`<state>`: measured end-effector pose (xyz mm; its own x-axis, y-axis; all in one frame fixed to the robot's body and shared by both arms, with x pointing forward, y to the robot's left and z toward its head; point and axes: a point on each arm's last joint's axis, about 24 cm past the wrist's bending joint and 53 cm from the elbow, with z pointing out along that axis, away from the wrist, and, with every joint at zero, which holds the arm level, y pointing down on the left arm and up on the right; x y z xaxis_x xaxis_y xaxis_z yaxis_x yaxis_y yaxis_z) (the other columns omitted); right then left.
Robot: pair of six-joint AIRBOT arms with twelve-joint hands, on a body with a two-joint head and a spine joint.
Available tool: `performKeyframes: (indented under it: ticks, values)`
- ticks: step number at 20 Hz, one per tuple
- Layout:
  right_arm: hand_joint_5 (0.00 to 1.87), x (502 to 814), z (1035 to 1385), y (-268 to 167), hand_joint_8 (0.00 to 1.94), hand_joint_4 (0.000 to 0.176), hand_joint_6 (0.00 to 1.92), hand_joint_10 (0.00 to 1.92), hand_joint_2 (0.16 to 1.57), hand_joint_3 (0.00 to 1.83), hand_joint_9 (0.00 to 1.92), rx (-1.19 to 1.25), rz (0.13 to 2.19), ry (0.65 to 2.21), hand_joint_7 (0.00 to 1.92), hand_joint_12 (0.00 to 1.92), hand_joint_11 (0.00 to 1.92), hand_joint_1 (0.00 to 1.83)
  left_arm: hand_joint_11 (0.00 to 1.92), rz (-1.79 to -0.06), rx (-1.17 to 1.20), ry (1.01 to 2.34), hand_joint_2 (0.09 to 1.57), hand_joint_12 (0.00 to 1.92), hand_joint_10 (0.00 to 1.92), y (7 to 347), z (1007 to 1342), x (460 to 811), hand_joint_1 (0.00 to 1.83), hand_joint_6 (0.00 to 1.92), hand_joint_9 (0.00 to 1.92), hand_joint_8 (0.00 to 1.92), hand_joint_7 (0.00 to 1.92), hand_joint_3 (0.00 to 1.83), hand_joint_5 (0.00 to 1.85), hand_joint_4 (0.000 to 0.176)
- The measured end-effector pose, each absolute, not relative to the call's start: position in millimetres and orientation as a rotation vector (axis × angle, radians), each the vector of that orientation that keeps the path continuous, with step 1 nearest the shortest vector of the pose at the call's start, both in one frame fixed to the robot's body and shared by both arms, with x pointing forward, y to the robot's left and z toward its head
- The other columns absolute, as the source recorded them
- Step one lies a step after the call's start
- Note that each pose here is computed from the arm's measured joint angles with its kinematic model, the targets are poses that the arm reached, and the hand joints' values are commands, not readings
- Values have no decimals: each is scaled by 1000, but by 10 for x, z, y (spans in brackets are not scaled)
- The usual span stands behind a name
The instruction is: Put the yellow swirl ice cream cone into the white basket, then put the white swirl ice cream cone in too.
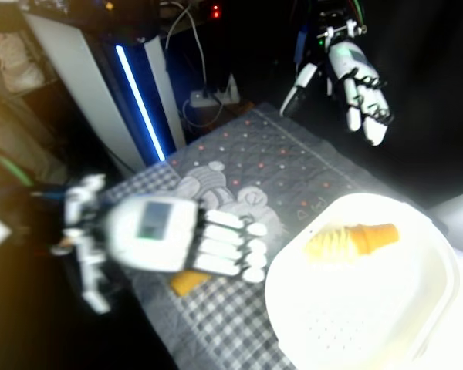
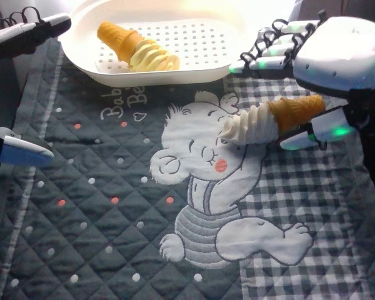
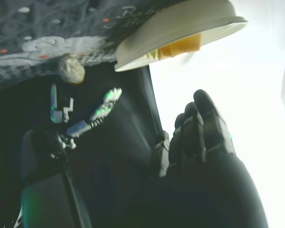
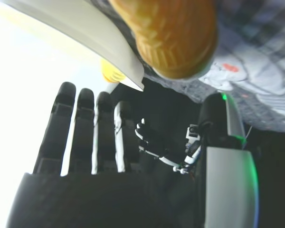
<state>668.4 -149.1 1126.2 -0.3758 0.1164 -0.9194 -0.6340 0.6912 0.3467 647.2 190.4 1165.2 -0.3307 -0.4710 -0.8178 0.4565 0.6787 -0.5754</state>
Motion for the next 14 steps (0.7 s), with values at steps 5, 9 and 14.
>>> performKeyframes:
  ticks: [5, 9, 14]
  values:
    - [359, 6656, 11177, -1427, 4, 0, 3, 14, 976, 0, 480, -422, 842, 1814, 445, 887, 107, 710, 0, -944, -24, 1672, 742, 806, 3, 1915, 11617, 6459, 814, 0, 125, 1, 66, 2, 0, 176]
    - [511, 6652, 11086, -1326, 7, 5, 2, 43, 977, 0, 778, -421, 856, 1831, 688, 934, 417, 905, 0, -951, -28, 1671, 746, 579, 1, 1912, 11623, 6457, 833, 0, 108, 1, 65, 2, 4, 174]
    - [617, 6763, 10998, -1430, 103, 1, 3, 995, 973, 0, 497, -396, 807, 1860, 704, 1394, 403, 1025, 0, -956, -35, 1673, 740, 787, 3, 1922, 11610, 6449, 825, 1, 127, 3, 64, 0, 8, 176]
